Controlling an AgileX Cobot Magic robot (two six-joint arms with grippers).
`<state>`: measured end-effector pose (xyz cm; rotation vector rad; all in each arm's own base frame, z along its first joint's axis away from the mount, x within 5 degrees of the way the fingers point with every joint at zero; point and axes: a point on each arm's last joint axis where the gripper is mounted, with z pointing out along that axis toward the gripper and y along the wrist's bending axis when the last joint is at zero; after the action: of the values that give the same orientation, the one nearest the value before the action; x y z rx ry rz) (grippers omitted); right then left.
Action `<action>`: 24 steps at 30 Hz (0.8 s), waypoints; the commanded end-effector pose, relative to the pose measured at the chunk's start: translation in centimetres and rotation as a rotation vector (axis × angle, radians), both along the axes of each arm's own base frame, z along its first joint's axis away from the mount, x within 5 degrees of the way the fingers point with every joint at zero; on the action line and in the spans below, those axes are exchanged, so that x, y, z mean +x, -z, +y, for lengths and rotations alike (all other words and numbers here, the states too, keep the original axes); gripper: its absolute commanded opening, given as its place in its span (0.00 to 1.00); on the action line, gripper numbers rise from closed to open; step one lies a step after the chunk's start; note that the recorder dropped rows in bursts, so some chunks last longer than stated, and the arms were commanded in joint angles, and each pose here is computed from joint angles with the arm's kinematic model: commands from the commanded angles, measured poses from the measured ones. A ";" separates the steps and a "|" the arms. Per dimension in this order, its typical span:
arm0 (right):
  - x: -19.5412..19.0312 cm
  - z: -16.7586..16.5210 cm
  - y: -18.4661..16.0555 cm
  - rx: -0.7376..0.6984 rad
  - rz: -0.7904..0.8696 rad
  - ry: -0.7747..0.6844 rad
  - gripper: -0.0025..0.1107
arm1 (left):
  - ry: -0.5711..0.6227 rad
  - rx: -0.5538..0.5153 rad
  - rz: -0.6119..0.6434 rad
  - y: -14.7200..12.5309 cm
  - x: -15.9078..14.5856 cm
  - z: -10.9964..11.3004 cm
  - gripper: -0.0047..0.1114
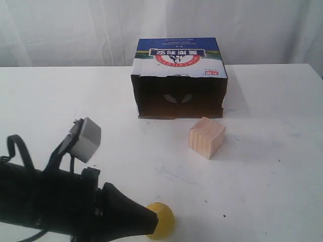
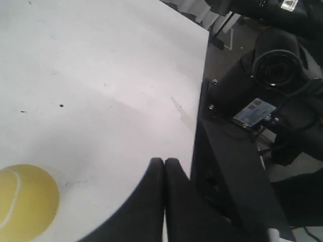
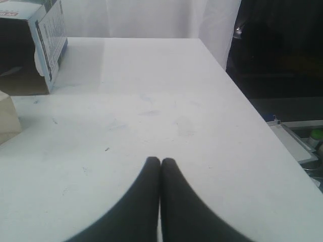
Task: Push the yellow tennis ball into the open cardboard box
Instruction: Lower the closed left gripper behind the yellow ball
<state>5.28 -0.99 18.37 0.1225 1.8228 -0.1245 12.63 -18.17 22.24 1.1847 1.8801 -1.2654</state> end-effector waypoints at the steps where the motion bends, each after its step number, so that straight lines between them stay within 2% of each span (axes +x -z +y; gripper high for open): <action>1: 0.0 0.0 0.1 -0.001 -0.001 -0.002 0.02 | 0.021 -0.002 -0.128 1.5 0.9 -1.7 0.04; 6: 0.0 0.0 0.1 -0.001 -0.001 -0.002 0.02 | 0.045 0.047 -0.069 3.6 2.1 -3.1 0.04; 7: 0.0 0.0 0.1 -0.001 -0.001 -0.002 0.02 | 0.032 0.087 -0.063 4.5 2.7 -3.3 0.04; 14: 0.0 0.0 0.1 -0.001 -0.001 -0.002 0.02 | 0.068 0.203 -0.148 7.3 3.5 -3.4 0.04; 19: 0.0 0.0 0.1 -0.001 -0.001 -0.002 0.02 | 0.040 0.263 -0.226 7.4 4.5 -3.3 0.04; 24: 0.0 0.0 0.1 -0.001 -0.001 -0.002 0.02 | 0.014 0.224 -0.303 5.6 6.4 -4.7 0.04</action>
<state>5.28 -0.99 18.37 0.1225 1.8228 -0.1245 18.16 -22.31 15.90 1.3645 1.9313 -0.9115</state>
